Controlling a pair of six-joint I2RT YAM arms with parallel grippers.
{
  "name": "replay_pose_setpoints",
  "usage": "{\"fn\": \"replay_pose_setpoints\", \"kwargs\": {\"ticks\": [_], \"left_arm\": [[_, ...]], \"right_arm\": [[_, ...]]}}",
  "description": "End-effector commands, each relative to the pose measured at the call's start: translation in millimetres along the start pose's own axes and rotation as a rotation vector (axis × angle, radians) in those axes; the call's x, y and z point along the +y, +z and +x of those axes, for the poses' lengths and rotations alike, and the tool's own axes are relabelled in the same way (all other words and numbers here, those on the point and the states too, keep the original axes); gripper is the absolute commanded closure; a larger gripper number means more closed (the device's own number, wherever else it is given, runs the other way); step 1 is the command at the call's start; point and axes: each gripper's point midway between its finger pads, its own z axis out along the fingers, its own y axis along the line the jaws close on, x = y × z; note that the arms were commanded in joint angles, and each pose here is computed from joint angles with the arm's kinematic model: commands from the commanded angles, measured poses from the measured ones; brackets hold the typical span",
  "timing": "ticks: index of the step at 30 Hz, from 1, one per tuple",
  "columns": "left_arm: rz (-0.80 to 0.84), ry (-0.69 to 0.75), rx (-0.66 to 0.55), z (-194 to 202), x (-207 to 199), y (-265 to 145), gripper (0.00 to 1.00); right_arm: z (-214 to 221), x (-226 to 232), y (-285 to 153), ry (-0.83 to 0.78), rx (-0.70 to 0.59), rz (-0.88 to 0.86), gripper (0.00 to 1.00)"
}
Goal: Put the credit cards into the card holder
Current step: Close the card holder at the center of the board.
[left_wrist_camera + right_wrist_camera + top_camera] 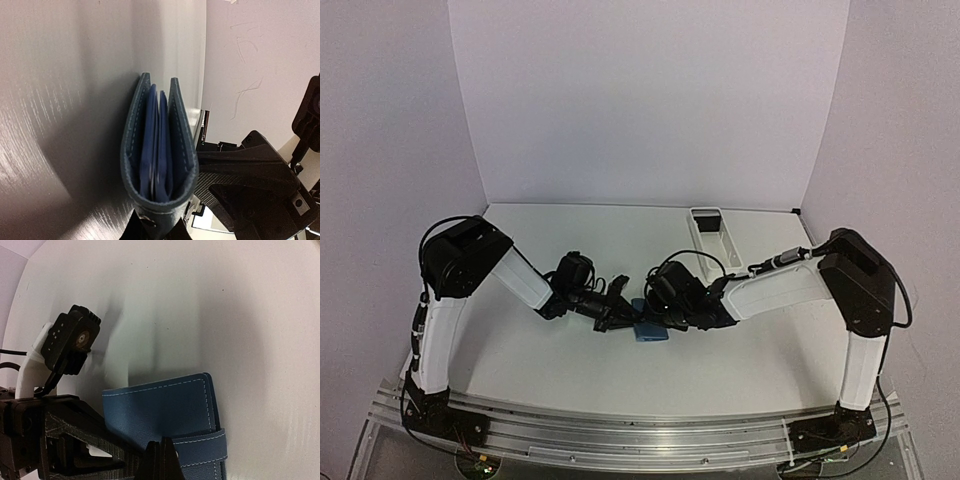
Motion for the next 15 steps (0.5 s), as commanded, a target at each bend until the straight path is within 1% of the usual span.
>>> {"fn": "replay_pose_setpoints", "kwargs": {"ticks": [1, 4, 7, 11, 15], "left_arm": [[-0.256, -0.295, 0.064, 50.0, 106.8, 2.2, 1.00], [-0.256, -0.294, 0.064, 50.0, 106.3, 2.4, 1.00], [-0.256, -0.292, 0.061, 49.5, 106.2, 1.9, 1.00], [-0.257, -0.293, 0.062, 50.2, 106.5, 1.8, 1.00], [-0.255, -0.293, 0.063, 49.9, 105.8, 2.3, 1.00]], "right_arm": [[-23.8, 12.5, -18.6, -0.036, -0.060, 0.000, 1.00], [-27.7, 14.0, -22.0, -0.042, -0.068, -0.002, 1.00], [-24.5, 9.8, -22.8, -0.041, -0.049, 0.014, 1.00], [-29.6, 10.9, -27.3, -0.049, -0.064, 0.017, 1.00], [-19.2, 13.1, -17.3, -0.047, -0.020, 0.009, 1.00]]}}
